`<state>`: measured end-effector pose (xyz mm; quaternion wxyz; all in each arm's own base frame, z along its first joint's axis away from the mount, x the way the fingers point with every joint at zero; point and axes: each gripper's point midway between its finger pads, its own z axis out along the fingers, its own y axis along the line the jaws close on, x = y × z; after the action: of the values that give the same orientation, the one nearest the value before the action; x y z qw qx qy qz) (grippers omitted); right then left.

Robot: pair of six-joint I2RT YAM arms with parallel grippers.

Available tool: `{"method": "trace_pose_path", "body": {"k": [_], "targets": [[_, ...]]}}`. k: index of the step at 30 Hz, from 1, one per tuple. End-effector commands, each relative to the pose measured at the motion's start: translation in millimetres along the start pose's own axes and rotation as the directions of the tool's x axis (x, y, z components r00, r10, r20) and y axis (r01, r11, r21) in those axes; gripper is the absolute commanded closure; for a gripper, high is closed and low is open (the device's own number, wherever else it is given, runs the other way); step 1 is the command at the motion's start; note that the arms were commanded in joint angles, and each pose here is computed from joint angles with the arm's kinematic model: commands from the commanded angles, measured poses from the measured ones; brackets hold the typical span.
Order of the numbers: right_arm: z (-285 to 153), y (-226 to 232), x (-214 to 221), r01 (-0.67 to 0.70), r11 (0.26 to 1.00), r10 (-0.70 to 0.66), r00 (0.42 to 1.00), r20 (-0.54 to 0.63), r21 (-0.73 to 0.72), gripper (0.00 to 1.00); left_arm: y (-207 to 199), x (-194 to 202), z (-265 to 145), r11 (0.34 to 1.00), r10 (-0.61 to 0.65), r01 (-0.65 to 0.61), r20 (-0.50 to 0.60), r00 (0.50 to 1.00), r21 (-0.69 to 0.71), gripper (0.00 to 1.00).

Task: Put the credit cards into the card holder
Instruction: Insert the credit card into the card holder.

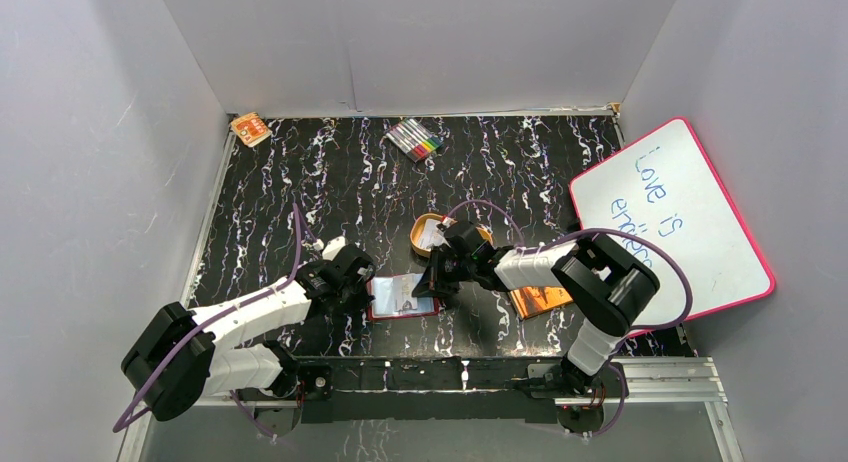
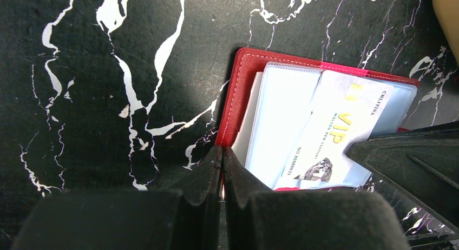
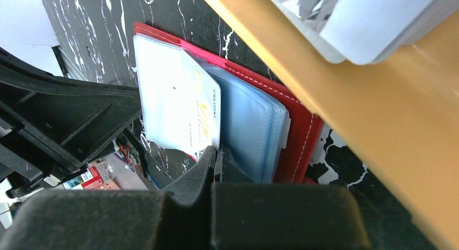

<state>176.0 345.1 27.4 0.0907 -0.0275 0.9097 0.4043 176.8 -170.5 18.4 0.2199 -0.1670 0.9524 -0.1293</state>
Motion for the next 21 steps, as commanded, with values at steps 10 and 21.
{"method": "trace_pose_path", "body": {"k": [10, 21], "targets": [[-6.5, -26.4, 18.9, 0.000, 0.995, 0.004, 0.999, -0.039, 0.104, 1.00, 25.8, 10.5, 3.0, 0.996, 0.000, -0.003, -0.026, 1.000, -0.086, 0.99], [-8.8, -29.6, 15.9, -0.012, 0.991, 0.015, 1.000, -0.022, 0.134, 1.00, 26.5, 11.7, 2.5, 0.996, -0.004, 0.002, -0.027, 1.000, -0.084, 0.99]]}}
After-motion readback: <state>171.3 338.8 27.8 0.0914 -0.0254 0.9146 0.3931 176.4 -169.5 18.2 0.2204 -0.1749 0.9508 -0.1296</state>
